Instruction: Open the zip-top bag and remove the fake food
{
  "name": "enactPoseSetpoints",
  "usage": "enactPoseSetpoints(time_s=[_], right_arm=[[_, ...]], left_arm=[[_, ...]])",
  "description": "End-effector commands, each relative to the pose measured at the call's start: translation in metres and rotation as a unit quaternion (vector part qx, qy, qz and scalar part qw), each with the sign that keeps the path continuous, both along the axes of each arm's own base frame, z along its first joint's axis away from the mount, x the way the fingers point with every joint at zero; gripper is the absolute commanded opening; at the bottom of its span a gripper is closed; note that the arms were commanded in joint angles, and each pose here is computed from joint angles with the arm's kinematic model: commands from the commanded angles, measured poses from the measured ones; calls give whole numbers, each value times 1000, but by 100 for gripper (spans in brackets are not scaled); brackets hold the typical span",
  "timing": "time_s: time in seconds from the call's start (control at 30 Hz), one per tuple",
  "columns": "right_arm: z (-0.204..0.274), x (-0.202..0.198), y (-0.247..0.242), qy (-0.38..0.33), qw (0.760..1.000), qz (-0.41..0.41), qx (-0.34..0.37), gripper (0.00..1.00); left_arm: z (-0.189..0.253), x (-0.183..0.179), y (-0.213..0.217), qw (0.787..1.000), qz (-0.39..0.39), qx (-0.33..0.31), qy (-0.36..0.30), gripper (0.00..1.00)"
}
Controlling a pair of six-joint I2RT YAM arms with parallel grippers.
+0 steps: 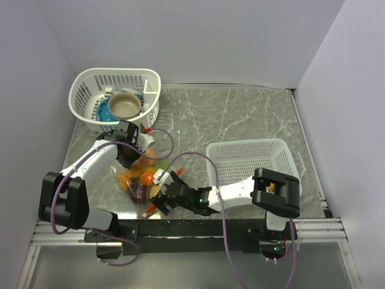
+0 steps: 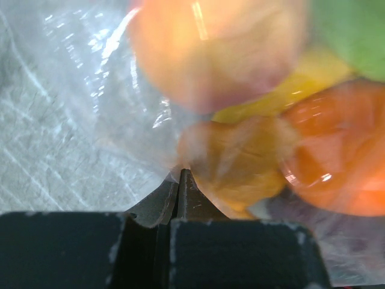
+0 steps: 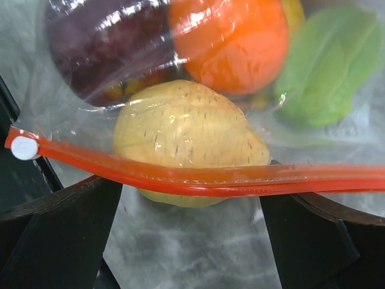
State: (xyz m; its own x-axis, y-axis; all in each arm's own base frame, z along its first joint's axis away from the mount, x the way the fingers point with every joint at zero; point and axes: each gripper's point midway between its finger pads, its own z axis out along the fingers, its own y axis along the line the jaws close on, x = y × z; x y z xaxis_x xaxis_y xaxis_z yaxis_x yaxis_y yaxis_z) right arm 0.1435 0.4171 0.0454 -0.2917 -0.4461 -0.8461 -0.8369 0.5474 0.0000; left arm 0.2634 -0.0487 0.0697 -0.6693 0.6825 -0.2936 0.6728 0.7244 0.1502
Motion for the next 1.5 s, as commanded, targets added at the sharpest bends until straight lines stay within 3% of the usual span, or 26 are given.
enactPoseSetpoints(time_s=[0.0,0.57,0.7,0.87,0.93,0.97,1.03,1.07,1.2,1.27,1.37,1.43,1.47], right_arm=[[38,18,32,-34,997,-10,70,100],[22,37,56,-28,997,-22,75,100],[17,33,39,-11,998,-26,52,80],[16,24,15,10,999,-37,36,75],[14,22,9,12,999,-36,29,65],[11,20,6,14,999,-34,19,45],[20,20,6,11,999,-31,23,23],[24,19,4,8,999,-29,20,2],[71,18,-6,-8,998,-26,49,0],[118,19,-17,-33,995,-25,91,0],[166,34,-50,-85,987,-75,116,0],[189,59,-87,-123,972,-157,122,0],[189,68,-104,-125,967,-190,117,0]], left_arm=[[7,-7,-16,1000,-8,-15,1,1],[2,-58,-49,992,-67,-64,82,1],[10,-41,-32,998,-54,-23,25,1],[33,7,22,996,13,53,-65,1],[37,16,36,995,38,58,-71,1],[40,19,40,994,43,65,-77,1],[41,21,46,992,50,74,-85,1],[42,21,45,992,49,72,-88,1],[42,16,44,993,50,65,-82,1],[48,17,39,994,52,52,-85,1],[71,20,24,995,54,10,-86,1],[82,12,6,997,40,-33,-58,1],[104,19,-3,995,41,-56,-74,1]])
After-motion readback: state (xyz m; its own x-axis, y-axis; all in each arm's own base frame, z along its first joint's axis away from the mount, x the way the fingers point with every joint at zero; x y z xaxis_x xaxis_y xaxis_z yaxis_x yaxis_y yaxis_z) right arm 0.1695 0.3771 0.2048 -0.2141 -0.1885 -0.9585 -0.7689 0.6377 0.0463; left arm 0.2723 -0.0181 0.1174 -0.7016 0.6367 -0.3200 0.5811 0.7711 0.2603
